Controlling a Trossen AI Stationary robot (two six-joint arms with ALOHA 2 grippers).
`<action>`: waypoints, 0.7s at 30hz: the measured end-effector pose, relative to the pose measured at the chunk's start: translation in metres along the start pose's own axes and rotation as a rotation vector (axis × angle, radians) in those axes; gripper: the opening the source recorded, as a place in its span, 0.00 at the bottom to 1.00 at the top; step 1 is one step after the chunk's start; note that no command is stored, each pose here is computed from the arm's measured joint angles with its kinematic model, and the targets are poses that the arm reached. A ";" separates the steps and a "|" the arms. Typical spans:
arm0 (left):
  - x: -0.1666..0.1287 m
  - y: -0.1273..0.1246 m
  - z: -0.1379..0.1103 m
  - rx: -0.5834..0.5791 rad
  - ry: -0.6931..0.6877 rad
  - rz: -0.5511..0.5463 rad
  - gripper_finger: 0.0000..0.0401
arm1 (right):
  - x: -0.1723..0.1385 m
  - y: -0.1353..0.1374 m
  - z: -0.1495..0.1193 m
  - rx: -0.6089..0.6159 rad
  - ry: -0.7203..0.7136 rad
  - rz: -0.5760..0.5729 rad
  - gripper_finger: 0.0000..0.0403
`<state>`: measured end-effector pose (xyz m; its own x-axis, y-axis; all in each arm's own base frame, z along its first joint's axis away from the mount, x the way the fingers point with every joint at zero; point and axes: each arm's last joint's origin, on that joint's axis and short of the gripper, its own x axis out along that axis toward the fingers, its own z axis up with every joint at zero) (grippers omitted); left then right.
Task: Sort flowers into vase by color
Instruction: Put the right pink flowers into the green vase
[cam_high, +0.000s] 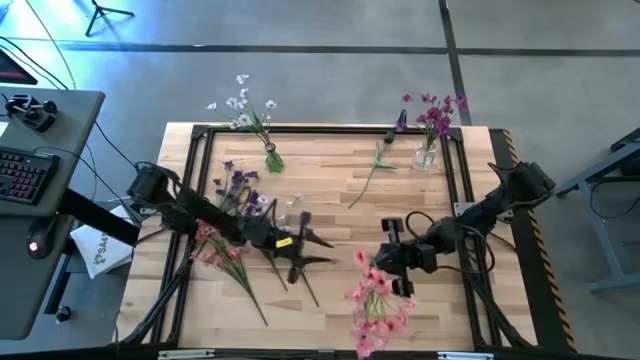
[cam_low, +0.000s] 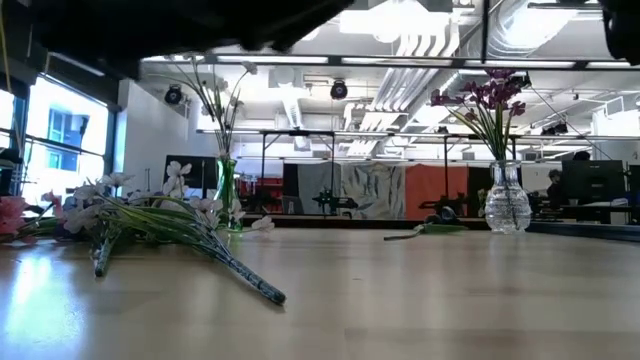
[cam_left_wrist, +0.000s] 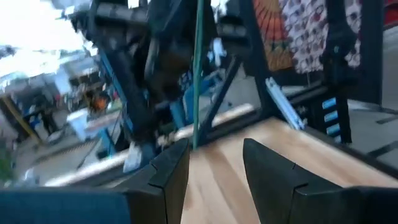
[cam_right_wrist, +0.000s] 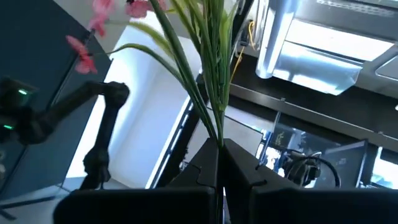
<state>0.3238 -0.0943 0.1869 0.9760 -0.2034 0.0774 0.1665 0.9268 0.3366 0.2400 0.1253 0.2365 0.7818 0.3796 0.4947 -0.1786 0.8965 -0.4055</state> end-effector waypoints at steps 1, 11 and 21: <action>0.007 0.002 0.004 0.012 -0.020 0.002 0.35 | 0.002 -0.002 -0.002 -0.001 0.003 -0.006 0.00; 0.040 0.019 0.032 0.017 -0.124 -0.088 0.35 | 0.006 -0.004 -0.020 -0.015 0.046 -0.016 0.00; 0.061 0.020 0.036 -0.033 0.010 -0.139 0.35 | 0.006 -0.012 -0.027 0.019 0.081 -0.072 0.00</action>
<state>0.3820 -0.0996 0.2319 0.9447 -0.3272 0.0226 0.3042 0.8999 0.3126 0.2627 0.1109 0.2238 0.8385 0.2953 0.4580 -0.1311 0.9251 -0.3564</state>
